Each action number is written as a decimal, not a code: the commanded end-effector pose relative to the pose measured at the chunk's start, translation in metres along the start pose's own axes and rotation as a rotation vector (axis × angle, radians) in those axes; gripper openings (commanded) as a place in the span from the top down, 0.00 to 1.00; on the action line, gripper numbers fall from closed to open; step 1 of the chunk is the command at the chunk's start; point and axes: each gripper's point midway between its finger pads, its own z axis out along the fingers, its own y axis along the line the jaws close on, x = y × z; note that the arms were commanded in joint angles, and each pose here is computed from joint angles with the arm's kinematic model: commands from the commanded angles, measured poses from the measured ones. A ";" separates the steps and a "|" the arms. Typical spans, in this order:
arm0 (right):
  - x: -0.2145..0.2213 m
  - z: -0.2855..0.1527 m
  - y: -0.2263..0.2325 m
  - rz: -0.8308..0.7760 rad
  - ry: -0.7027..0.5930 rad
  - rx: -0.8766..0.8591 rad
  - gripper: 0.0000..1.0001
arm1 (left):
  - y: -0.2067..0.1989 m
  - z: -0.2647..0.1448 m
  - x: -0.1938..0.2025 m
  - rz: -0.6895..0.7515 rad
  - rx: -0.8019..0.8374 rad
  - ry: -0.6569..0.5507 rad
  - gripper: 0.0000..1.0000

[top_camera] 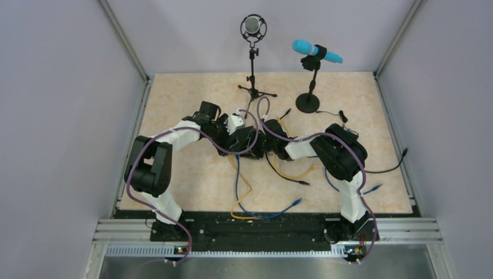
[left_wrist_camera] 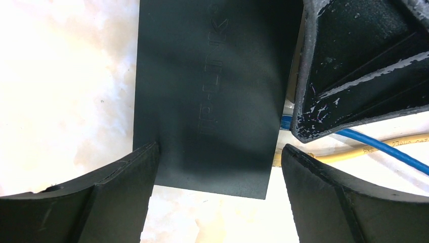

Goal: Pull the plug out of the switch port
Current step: Pull the connector from the switch port.

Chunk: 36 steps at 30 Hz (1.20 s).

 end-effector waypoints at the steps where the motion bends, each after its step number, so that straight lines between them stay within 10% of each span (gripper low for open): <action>1: 0.000 0.008 -0.007 0.001 -0.014 0.018 0.63 | -0.015 0.001 0.012 -0.017 0.056 0.041 0.06; 36: -0.002 0.004 -0.018 0.016 -0.089 0.079 0.62 | -0.032 0.004 0.025 -0.024 0.116 0.118 0.02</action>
